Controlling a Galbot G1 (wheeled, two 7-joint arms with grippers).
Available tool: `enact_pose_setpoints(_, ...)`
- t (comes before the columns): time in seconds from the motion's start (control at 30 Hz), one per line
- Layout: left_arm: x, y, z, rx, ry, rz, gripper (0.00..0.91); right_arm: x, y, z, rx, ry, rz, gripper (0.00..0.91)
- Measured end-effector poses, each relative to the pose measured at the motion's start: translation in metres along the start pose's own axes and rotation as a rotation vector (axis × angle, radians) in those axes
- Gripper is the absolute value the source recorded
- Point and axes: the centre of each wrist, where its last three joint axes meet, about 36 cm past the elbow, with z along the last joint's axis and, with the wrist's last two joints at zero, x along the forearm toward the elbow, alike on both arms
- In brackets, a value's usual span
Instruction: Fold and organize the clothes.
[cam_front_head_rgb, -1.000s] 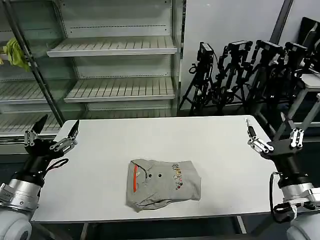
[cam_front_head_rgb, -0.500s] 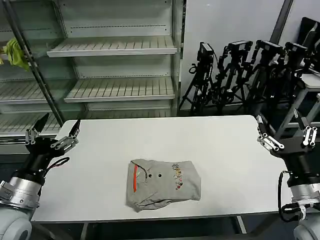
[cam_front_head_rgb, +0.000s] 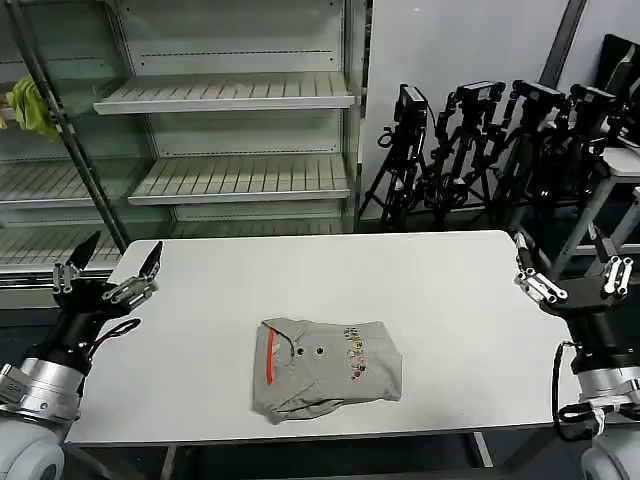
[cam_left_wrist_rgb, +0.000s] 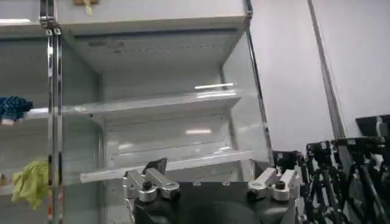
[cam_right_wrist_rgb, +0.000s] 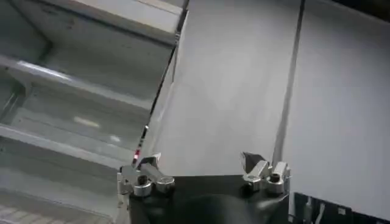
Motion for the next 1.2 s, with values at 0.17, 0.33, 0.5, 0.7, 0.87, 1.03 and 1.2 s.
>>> enact_pose_setpoints(0.17, 0.0, 0.0, 0.0, 0.0, 0.004, -0.001, 0.907, -0.003, 0.002, 0.005, -0.005, 0.006, 0.003, 0.907)
enact_pose_setpoints(0.33, -0.001, 0.002, -0.001, -0.007, 0.011, 0.004, 0.907, -0.006, 0.005, 0.009, -0.005, 0.009, 0.007, 0.907)
enact_pose_setpoints(0.5, -0.001, 0.003, -0.002, -0.005, 0.012, 0.001, 0.907, -0.009, 0.007, 0.012, -0.005, 0.008, 0.018, 0.907)
enact_pose_setpoints(0.7, 0.0, 0.002, -0.004, -0.001, 0.014, 0.008, 0.907, -0.011, 0.007, 0.009, 0.01, 0.001, 0.022, 0.907)
enact_pose_setpoints(0.87, 0.002, 0.002, -0.005, 0.003, 0.016, 0.008, 0.907, -0.011, 0.004, 0.008, 0.027, 0.008, 0.026, 0.907)
enact_pose_setpoints(1.03, 0.004, 0.0, -0.003, 0.0, 0.022, 0.013, 0.907, -0.009, 0.005, 0.006, 0.034, 0.012, 0.012, 0.907)
enact_pose_setpoints(1.2, 0.004, 0.002, -0.004, -0.006, 0.017, 0.012, 0.907, -0.008, 0.005, 0.004, 0.036, 0.012, 0.008, 0.907)
